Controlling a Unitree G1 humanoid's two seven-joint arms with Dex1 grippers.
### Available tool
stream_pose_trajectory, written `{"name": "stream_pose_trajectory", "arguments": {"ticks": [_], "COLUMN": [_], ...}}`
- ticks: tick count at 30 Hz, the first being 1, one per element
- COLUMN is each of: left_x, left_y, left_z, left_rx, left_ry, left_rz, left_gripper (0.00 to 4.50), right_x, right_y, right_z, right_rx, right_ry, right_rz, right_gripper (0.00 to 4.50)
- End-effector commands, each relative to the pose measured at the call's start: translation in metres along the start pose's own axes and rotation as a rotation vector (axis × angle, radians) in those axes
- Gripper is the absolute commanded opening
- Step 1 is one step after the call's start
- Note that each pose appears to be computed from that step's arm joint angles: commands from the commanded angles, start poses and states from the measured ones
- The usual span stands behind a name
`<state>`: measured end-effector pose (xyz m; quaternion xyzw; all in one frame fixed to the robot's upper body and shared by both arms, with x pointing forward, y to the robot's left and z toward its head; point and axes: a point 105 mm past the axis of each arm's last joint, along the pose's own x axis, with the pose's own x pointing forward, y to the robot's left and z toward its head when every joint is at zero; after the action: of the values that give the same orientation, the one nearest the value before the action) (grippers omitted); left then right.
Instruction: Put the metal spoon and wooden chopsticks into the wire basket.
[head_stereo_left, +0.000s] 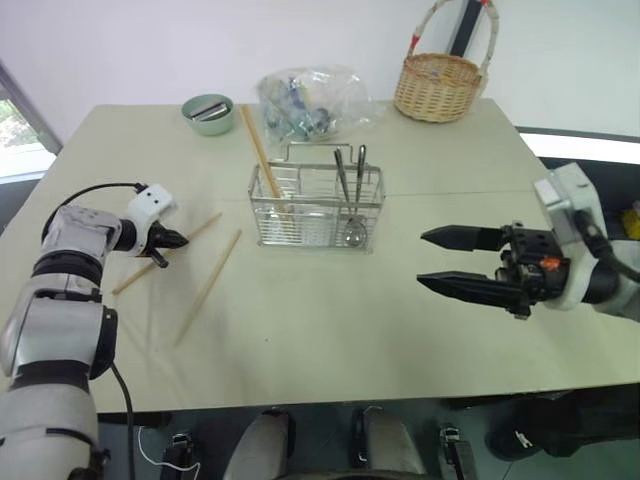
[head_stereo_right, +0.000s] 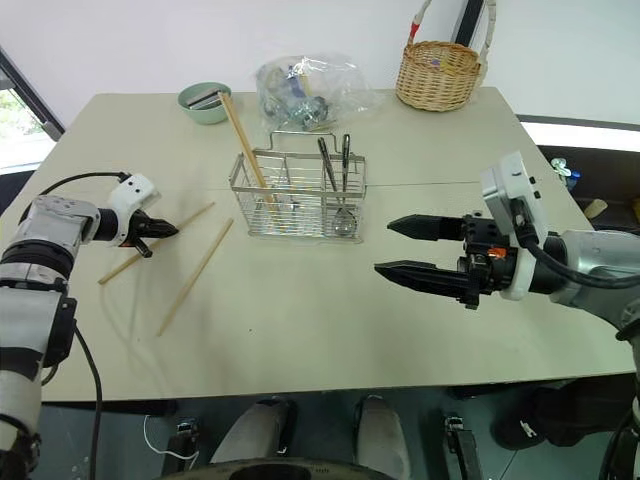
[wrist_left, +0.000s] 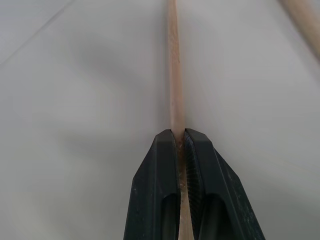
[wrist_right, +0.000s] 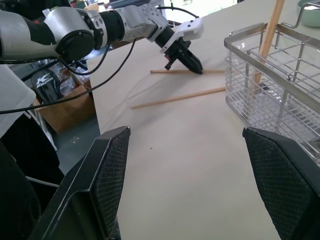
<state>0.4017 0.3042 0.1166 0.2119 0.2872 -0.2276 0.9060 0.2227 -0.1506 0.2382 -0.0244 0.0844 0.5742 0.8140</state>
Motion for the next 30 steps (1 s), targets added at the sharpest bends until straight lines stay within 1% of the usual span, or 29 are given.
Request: {"name": "stream_pose_trajectory", "arguments": {"ticks": [1, 3, 5, 6, 9, 11, 14, 17, 19, 23, 27, 30], "left_x": [-0.041, -0.068, -0.091, -0.106, -0.138, -0.147, -0.143, -0.127, -0.115, -0.09, -0.064, -0.049], "left_y": [0.047, 0.062, 0.066, 0.064, 0.046, 0.026, -0.009, -0.041, -0.057, -0.08, -0.102, -0.115], "left_z": [0.073, 0.111, 0.139, 0.158, 0.204, 0.228, 0.256, 0.27, 0.274, 0.275, 0.265, 0.254], "left_rx": [-0.088, -0.192, -0.288, -0.315, -0.399, -0.433, -0.404, -0.365, -0.349, -0.35, -0.285, -0.268], "left_ry": [-0.401, -0.629, -0.81, -0.923, -1.167, -1.254, -1.296, -1.291, -1.278, -1.229, -1.168, -1.132], "left_rz": [0.287, 0.368, 0.37, 0.364, 0.277, 0.191, 0.089, -0.011, -0.055, -0.121, -0.144, -0.174], "left_gripper": [0.03, 0.03, 0.03, 0.03, 0.03, 0.03, 0.03, 0.03, 0.03, 0.03, 0.03, 0.03], "right_x": [-0.003, -0.002, -0.001, 0.0, 0.0, 0.0, 0.002, 0.003, 0.004, 0.003, 0.001, -0.001], "right_y": [0.001, 0.0, 0.001, 0.001, 0.001, 0.001, -0.001, -0.001, -0.001, 0.0, -0.001, -0.002], "right_z": [0.004, 0.002, 0.001, 0.0, -0.002, -0.002, -0.003, -0.004, -0.005, -0.007, -0.009, -0.008], "right_rx": [-0.036, -0.035, -0.033, -0.03, -0.024, -0.02, -0.018, -0.018, -0.019, -0.012, -0.007, -0.003], "right_ry": [-0.012, -0.016, -0.02, -0.024, -0.032, -0.04, -0.046, -0.052, -0.056, -0.068, -0.075, -0.083], "right_rz": [-0.006, -0.011, -0.012, -0.011, -0.01, -0.012, -0.013, -0.015, -0.018, -0.038, -0.072, -0.098], "right_gripper": [3.72, 3.72, 3.72, 3.72, 3.72, 3.72, 3.72, 3.72, 3.72, 3.72, 3.72, 3.72]}}
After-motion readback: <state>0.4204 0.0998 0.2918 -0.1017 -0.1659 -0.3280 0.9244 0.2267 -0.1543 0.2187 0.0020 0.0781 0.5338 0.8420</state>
